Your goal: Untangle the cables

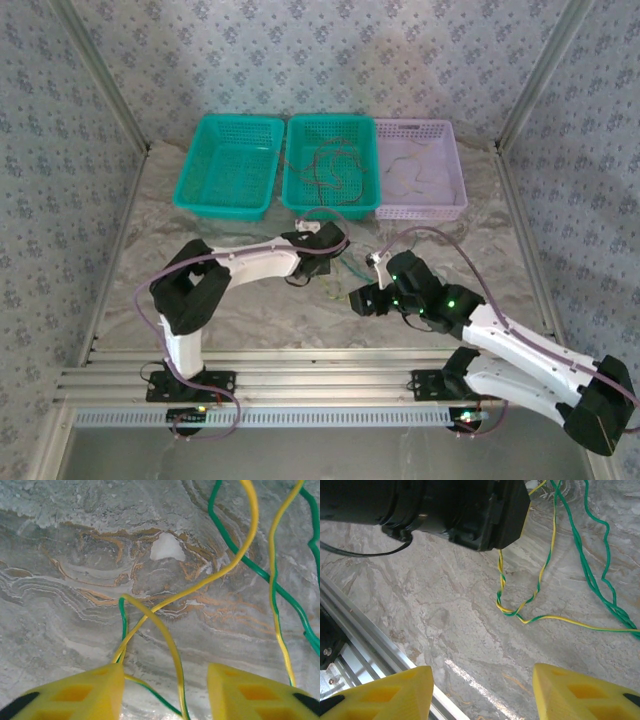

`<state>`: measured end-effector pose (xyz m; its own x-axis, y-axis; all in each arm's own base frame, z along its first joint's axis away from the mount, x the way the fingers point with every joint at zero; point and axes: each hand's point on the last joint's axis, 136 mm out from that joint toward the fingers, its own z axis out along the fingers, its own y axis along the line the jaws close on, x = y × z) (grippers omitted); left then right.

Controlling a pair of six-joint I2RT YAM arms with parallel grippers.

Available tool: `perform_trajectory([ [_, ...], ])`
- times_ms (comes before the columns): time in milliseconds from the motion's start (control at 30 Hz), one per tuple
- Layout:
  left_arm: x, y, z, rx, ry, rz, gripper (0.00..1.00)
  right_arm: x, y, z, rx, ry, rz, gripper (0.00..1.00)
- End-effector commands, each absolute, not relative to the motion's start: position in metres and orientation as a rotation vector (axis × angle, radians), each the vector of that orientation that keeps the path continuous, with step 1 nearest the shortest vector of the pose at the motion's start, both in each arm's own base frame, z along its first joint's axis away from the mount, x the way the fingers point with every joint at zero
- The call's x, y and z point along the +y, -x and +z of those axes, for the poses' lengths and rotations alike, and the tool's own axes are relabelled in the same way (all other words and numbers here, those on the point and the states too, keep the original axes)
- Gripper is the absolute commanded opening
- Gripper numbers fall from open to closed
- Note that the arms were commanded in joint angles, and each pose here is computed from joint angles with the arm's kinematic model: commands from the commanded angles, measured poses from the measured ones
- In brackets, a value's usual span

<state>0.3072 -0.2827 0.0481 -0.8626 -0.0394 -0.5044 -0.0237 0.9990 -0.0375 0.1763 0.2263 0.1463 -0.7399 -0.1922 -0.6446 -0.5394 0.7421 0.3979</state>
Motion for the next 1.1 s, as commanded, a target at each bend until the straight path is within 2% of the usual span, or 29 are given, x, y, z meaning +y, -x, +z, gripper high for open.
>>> perform_trajectory([
  [0,-0.28,-0.317,0.051,2.598,0.05,0.007,0.35,0.227,-0.175,0.149,2.335,0.537,0.785,0.56],
  [267,-0.275,-0.321,0.043,2.618,0.058,0.024,0.0,0.227,-0.175,0.146,2.332,0.542,0.76,0.58],
  [500,-0.277,-0.318,0.068,2.595,0.063,-0.044,0.0,0.235,-0.175,0.142,2.342,0.558,0.784,0.6],
  [767,-0.272,-0.294,0.129,2.5,0.143,-0.271,0.0,0.25,-0.176,0.153,2.299,0.583,0.872,0.68],
  [1067,-0.269,-0.264,0.165,2.443,0.17,-0.474,0.0,0.259,-0.19,0.165,2.262,0.473,1.015,0.72],
])
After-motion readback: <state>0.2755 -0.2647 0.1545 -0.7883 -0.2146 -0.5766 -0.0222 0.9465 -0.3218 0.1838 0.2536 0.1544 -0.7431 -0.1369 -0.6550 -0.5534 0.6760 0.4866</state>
